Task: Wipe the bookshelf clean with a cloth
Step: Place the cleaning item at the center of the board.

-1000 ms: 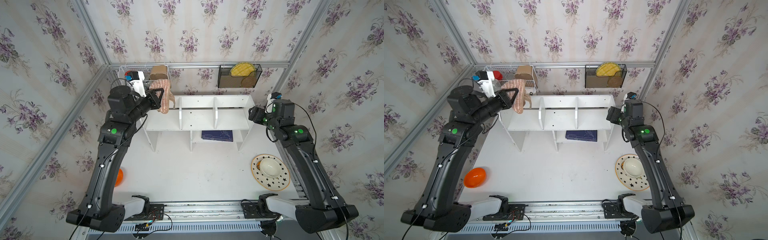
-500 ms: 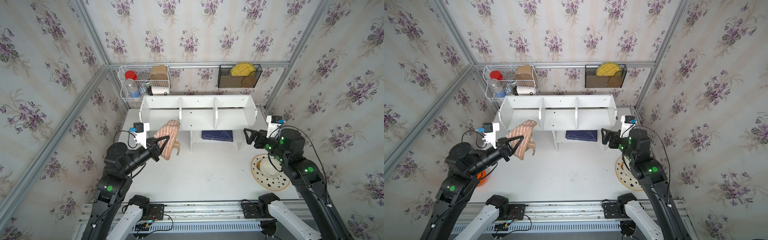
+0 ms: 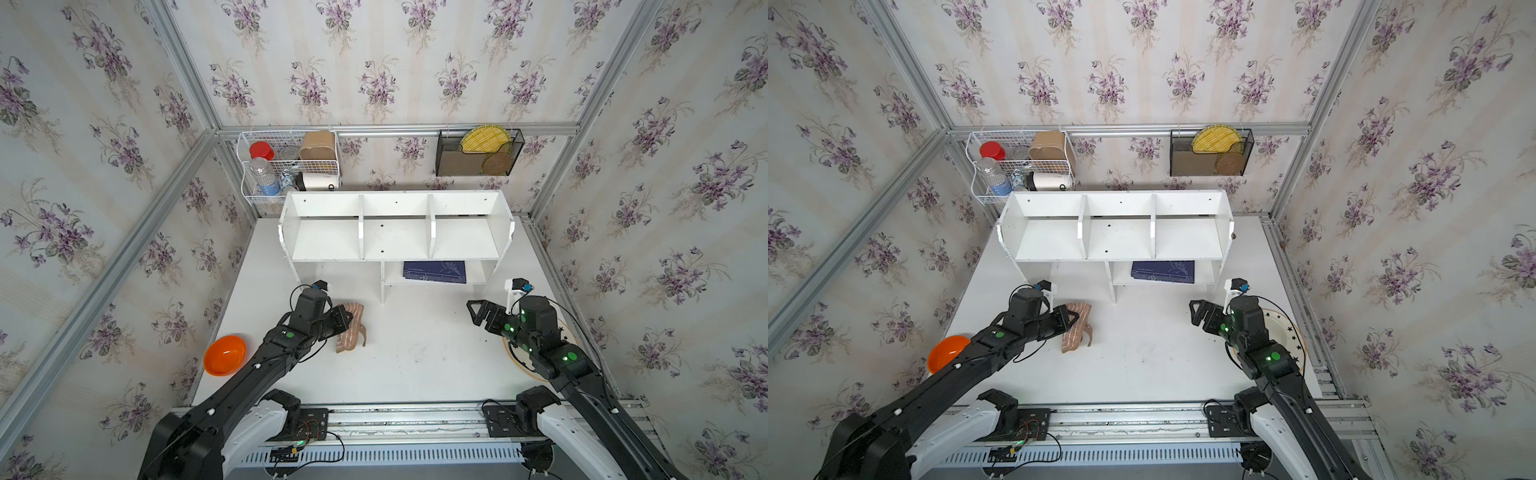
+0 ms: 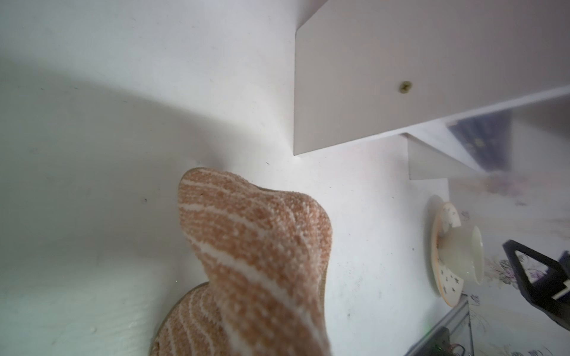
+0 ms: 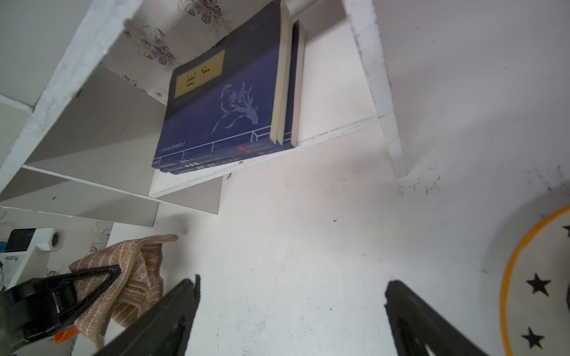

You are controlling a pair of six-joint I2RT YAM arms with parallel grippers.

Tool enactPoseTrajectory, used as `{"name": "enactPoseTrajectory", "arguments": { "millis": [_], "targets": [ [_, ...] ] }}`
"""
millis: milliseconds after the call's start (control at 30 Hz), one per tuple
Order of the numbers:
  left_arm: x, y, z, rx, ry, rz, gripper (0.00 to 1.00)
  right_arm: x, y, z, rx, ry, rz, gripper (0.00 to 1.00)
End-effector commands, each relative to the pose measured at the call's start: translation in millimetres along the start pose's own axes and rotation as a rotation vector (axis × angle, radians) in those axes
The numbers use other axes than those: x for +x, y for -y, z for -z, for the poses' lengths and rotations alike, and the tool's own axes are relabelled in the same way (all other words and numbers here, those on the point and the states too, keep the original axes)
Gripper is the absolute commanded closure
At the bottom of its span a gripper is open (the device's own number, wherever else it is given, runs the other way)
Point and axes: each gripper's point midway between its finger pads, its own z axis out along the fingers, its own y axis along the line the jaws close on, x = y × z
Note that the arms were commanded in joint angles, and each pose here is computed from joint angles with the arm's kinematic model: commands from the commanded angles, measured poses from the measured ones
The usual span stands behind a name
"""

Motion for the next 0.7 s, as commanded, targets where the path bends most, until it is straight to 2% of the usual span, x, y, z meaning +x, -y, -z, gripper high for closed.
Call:
{"name": "enactPoseTrajectory", "arguments": {
  "millis": [0, 33, 100, 133, 167, 333, 467, 567, 667],
  "targets": [
    [-10, -6, -21, -0.034, 0.04, -0.016, 0.87, -10, 0, -4, -0.005, 0.059, -0.036, 0.01],
    [-6, -7, -27, -0.028, 0.023, -0.024, 0.74, -8, 3, -6, 0.004, 0.055, -0.037, 0.01],
    [0, -5, -32, -0.019, 0.002, -0.037, 0.55, -9, 8, -4, 0.033, 0.067, -0.038, 0.01],
    [0, -3, -31, -0.018, 0.006, -0.04, 0.29, -12, 9, -3, 0.038, 0.079, -0.034, 0.0],
    [-2, -1, -28, -0.018, 0.01, -0.047, 0.13, -16, 10, 0, 0.054, 0.102, -0.033, 0.0],
    [-33, 19, 13, -0.065, 0.108, -0.142, 0.11, -40, 13, 11, 0.083, 0.225, -0.024, 0.0],
    [-61, 32, 65, -0.141, 0.222, -0.25, 0.11, -63, 37, 21, 0.238, 0.358, -0.018, 0.0],
    [-82, 27, 115, -0.219, 0.408, -0.292, 0.11, -82, 61, 36, 0.402, 0.482, -0.014, 0.0],
    [-99, 2, 159, -0.359, 0.621, -0.255, 0.08, -102, 72, 49, 0.491, 0.613, -0.026, 0.0]
  ]
}}
